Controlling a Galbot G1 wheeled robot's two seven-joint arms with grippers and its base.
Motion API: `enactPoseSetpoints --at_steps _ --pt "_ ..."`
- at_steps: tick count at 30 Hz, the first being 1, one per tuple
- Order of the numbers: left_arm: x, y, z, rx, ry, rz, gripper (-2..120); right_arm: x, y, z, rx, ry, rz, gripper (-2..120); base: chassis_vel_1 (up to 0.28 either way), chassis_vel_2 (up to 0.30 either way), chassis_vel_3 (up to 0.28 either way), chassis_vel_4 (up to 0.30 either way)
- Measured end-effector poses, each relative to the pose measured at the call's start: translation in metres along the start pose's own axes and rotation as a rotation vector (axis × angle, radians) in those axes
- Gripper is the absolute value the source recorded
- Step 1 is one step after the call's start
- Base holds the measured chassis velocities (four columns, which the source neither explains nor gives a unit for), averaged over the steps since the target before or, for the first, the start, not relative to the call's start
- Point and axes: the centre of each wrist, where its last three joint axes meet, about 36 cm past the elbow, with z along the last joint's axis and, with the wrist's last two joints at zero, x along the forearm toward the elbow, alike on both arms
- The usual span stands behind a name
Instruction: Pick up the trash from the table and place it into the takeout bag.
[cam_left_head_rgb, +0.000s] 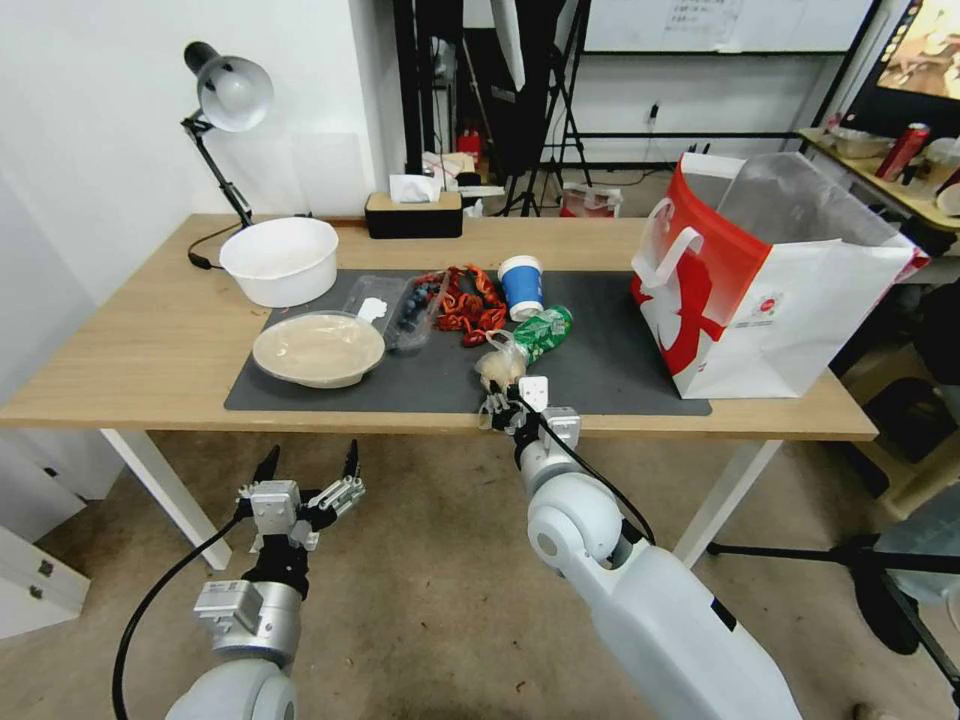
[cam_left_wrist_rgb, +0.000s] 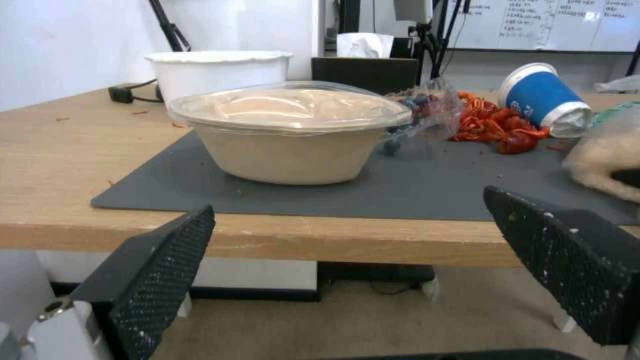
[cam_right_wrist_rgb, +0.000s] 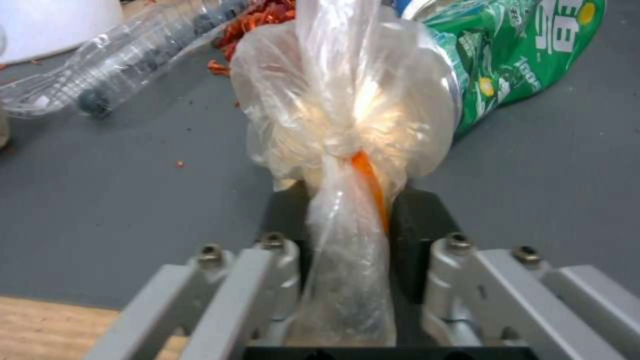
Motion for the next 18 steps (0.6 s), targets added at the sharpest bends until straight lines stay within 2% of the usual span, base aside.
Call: enactPoseSetpoints --at_steps 1,4,6,11,13,14,17,18 --pt "0.0 0.0 0.0 0.0 0.0 0.0 100 0.001 0.0 0.001 -0.002 0.0 -0.003 14 0.0 0.0 0.0 0.0" --pt "0.0 0.0 0.0 -0.001 -0.001 0.0 100 0.003 0.0 0.0 -0.004 -0.003 -0.009 9 0.0 0.0 0.0 0.0" --pt "0.001 0.0 0.0 -0.001 -0.001 0.0 100 0.01 -0.001 -0.003 -0.032 -0.047 -0.057 4 0.0 0.0 0.0 0.0" --pt "0.002 0.0 0.0 -0.005 -0.003 -0.001 100 0.021 -0.007 -0.011 -0.07 -0.122 -0.126 4 0.0 0.0 0.0 0.0" --pt "0.003 0.0 0.0 -0.011 -0.005 -0.002 100 0.027 -0.018 -0.02 -0.1 -0.231 -0.186 4 0.0 0.0 0.0 0.0" --pt "0.003 0.0 0.0 -0.011 -0.005 -0.002 100 0.027 -0.018 -0.02 -0.1 -0.231 -0.186 4 0.0 0.0 0.0 0.0" --pt "0.003 0.0 0.0 -0.014 -0.004 -0.003 100 0.035 -0.035 -0.043 -0.11 -0.343 -0.216 4 0.0 0.0 0.0 0.0" --pt "0.003 0.0 0.0 -0.014 -0.004 -0.003 100 0.035 -0.035 -0.043 -0.11 -0.343 -0.216 4 0.0 0.0 0.0 0.0"
